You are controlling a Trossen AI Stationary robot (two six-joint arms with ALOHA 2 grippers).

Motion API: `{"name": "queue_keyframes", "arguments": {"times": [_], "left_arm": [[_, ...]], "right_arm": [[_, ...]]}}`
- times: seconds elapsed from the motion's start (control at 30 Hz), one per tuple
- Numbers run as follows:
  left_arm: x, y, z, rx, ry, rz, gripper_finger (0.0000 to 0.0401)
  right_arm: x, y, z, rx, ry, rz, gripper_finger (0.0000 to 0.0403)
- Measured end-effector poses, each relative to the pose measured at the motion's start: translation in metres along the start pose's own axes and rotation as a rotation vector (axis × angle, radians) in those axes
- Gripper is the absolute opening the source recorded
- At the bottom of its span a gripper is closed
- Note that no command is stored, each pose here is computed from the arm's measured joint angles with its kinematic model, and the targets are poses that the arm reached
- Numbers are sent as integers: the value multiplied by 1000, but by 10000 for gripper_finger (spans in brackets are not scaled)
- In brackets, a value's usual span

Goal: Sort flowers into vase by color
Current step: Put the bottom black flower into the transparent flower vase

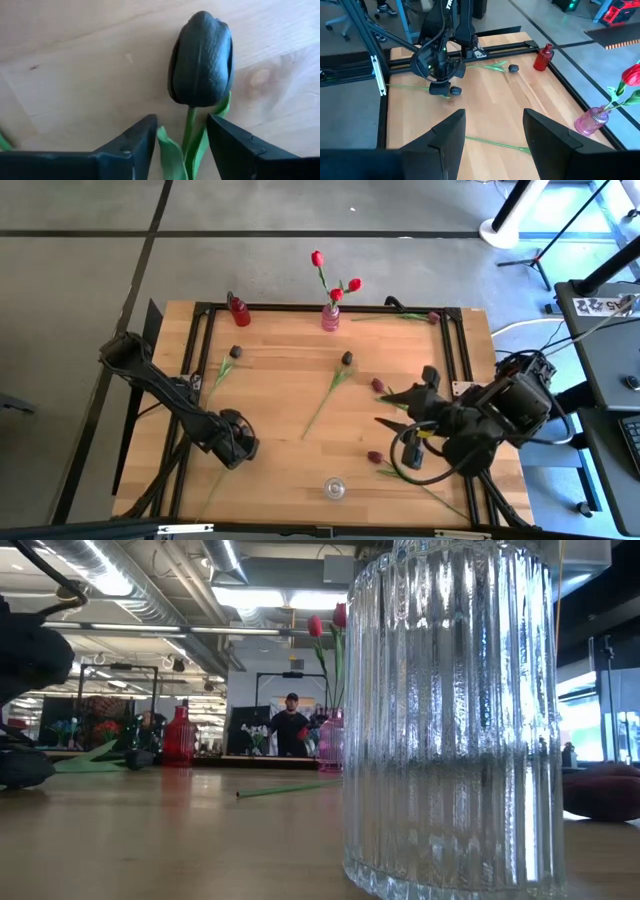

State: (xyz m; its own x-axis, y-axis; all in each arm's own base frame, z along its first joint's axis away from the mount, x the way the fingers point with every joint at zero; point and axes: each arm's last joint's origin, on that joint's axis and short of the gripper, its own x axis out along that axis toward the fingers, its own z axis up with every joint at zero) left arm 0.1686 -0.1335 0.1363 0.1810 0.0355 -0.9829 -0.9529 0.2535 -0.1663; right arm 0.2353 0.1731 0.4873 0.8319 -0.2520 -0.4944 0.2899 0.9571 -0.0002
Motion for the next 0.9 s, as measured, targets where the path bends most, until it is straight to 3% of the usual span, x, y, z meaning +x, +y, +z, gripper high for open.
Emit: {"name": "queue_keyframes", "arguments": {"times": [0.23,0.37,0.5,0.7,0.9], "left_arm": [[1,0,1,22,-34,-13,69],[-11,-14,0,67,-104,-120,12],[-43,-34,3,117,-222,-283,12],[-111,-67,20,168,-586,-553,12],[-158,-100,39,252,-865,-711,10]], "right_arm": [[4,6,2,49,-32,5,198],[4,7,3,59,-30,26,198],[11,9,1,33,-26,17,198],[25,20,-19,5,-48,-75,198],[72,48,-43,49,11,107,198]]}}
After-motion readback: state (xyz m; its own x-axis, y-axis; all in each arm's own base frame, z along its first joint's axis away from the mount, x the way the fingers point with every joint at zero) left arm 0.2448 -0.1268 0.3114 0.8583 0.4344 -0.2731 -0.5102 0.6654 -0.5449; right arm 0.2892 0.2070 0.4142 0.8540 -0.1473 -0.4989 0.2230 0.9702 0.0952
